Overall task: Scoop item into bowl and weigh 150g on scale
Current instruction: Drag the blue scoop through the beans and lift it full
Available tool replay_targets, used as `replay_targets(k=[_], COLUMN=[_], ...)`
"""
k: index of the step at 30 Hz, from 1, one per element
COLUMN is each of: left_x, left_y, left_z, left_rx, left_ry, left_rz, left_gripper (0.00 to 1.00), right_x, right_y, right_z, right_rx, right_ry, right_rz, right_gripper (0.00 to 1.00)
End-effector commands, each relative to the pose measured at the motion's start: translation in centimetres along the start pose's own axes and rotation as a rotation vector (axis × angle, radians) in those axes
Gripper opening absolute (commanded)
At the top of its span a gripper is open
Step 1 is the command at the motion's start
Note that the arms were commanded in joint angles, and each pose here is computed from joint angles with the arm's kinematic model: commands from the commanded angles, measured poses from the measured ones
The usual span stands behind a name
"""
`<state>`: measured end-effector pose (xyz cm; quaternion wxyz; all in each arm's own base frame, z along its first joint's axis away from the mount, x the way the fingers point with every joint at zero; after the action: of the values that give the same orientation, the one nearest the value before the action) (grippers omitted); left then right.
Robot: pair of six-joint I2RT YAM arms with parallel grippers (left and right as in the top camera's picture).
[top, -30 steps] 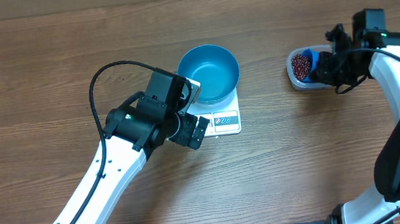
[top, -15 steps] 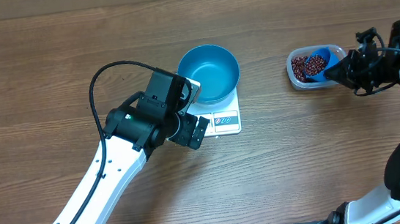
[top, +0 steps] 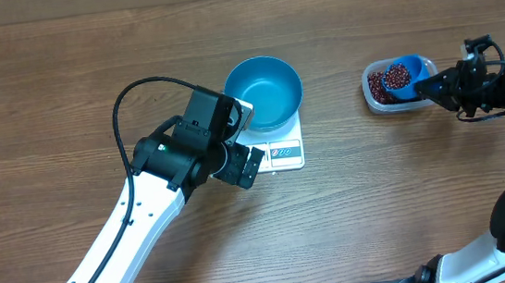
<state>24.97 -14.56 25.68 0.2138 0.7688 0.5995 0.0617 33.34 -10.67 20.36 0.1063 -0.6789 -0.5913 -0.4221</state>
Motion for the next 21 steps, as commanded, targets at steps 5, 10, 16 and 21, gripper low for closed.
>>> replay_targets(k=[5,10,16,21], left_x=[0.2,0.2,0.2,0.2], left_y=[-0.1,-0.1,-0.1,-0.1], left_z=[-0.6,-0.6,-0.6,-0.6], left_rx=[-0.022,-0.022,-0.022,-0.022], left_ry=[0.001,0.001,0.001,0.001], left_rz=[0.014,0.014,0.014,0.014], left_gripper=[1.0,1.0,1.0,1.0], right_x=[-0.2,0.1,1.3,3.0], right_y=[0.1,-0.1,-0.2,-0.1], right_z=[-1.0,-2.1,-2.1,-1.1], right_rx=[-0.058,-0.109,-0.135,-0.123], right_ry=[0.108,0.224,0.35,0.453], right_rz=[0.003,-0.028,-0.047,-0.073], right_gripper=[0.04,0.04,0.04,0.04])
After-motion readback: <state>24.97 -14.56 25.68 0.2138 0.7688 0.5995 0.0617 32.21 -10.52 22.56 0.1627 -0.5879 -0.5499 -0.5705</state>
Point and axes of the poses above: each gripper's point midway between its finger pads, its own z axis out along the fingers, its own x axis along the line the jaws close on, y = z × x, the point moved 10 cm from there along -z, back along the fingers, and after that the axes turned 15 degrees about -z, right-handed, at the moved point
